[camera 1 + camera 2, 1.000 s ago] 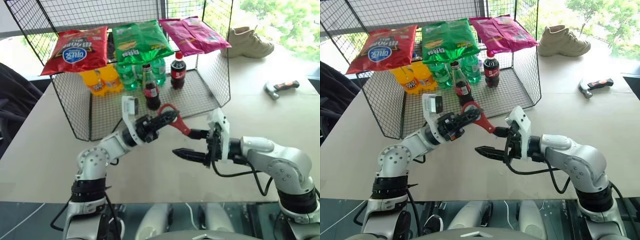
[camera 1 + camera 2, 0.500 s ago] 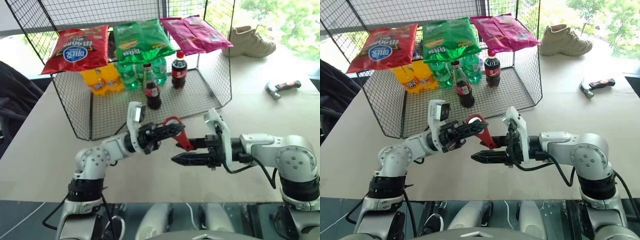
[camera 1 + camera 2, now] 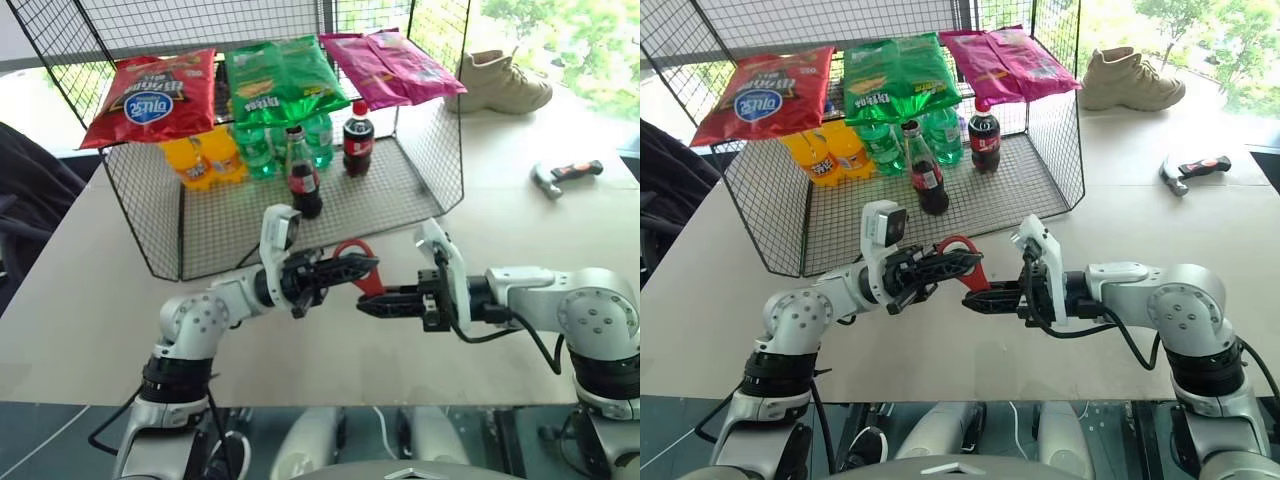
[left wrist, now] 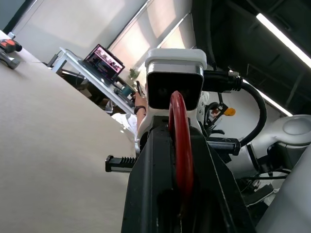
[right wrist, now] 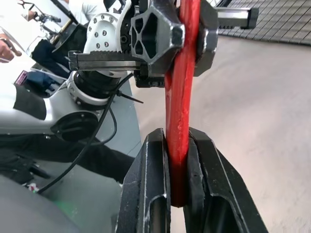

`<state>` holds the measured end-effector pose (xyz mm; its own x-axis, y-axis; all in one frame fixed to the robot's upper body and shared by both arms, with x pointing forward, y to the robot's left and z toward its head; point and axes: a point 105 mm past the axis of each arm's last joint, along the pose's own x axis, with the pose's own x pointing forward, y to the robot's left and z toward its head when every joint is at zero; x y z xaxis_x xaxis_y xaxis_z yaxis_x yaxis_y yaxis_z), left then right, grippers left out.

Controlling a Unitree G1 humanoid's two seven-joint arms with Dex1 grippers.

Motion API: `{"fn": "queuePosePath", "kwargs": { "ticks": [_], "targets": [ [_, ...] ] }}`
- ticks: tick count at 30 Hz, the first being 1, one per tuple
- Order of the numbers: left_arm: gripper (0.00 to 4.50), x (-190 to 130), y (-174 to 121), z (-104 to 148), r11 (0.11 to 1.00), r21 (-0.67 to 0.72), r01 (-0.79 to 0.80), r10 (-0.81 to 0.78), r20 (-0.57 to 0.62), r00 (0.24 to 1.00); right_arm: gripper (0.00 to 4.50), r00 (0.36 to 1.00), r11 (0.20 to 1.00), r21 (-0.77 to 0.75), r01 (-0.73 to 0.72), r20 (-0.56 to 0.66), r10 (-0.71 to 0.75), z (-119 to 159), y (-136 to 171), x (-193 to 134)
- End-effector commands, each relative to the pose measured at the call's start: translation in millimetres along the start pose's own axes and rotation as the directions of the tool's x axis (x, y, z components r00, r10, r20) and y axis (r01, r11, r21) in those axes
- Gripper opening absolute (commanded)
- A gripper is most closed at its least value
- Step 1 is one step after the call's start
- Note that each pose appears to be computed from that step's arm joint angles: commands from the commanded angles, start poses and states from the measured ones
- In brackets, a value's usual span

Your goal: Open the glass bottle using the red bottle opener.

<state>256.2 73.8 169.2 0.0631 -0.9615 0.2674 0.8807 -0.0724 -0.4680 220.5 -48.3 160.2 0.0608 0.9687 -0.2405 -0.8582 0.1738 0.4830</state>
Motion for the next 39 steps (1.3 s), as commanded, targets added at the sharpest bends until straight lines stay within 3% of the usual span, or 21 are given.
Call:
{"fn": "queuePosePath", "kwargs": {
  "ticks": [1,5,8,10,13,16,20,21,24,30,34,39],
  "targets": [
    [1.51,-10,5,9,0.995,0.068,-0.074,0.073,0.018,0.997,0.0,0.991,0.991,0.001,-0.135,-0.023,0.135,-8,26,-1],
    [3.09,-15,-2,12,0.993,0.093,-0.066,0.069,-0.024,0.997,0.0,0.998,0.998,0.028,-0.064,0.027,0.064,-14,14,-5],
    [4.43,-27,-5,18,0.986,0.139,-0.091,0.101,-0.07,0.992,0.0,0.987,0.993,0.097,0.074,0.134,-0.087,-16,-12,-10],
    [4.48,-32,-5,23,0.977,0.178,-0.117,0.13,-0.062,0.99,0.0,0.96,0.975,0.115,0.191,0.184,-0.209,-16,-31,-18],
    [4.48,-36,1,33,0.915,0.357,-0.187,0.201,-0.003,0.98,0.0,0.866,0.901,0.06,0.429,0.254,-0.43,-12,-66,-34],
    [4.48,-37,18,54,0.764,0.533,-0.364,0.328,0.166,0.93,0.0,0.767,0.813,-0.013,0.582,0.341,-0.544,0,-85,-44],
    [4.48,-44,35,65,0.558,0.62,-0.552,0.44,0.343,0.83,0.0,0.66,0.724,-0.031,0.69,0.438,-0.61,13,-98,-49],
    [4.48,-44,38,65,0.521,0.635,-0.57,0.455,0.359,0.815,0.0,0.65,0.715,-0.036,0.699,0.448,-0.613,14,-99,-48],
    [4.48,-56,53,78,0.348,0.581,-0.735,0.528,0.526,0.666,0.0,0.657,0.692,-0.11,0.714,0.446,-0.607,13,-100,-40],
    [4.48,-75,79,89,0.102,0.541,-0.835,0.614,0.626,0.481,0.0,0.64,0.663,-0.153,0.733,0.486,-0.595,19,-100,-37],
    [4.48,-72,96,92,0.04,0.55,-0.834,0.633,0.632,0.447,0.0,0.621,0.641,-0.174,0.748,0.525,-0.582,28,-96,-34],
    [4.48,-70,121,98,0.052,0.526,-0.849,0.649,0.628,0.429,0.0,0.571,0.572,-0.232,0.787,0.623,-0.534,48,-81,-27]
  ]
}}
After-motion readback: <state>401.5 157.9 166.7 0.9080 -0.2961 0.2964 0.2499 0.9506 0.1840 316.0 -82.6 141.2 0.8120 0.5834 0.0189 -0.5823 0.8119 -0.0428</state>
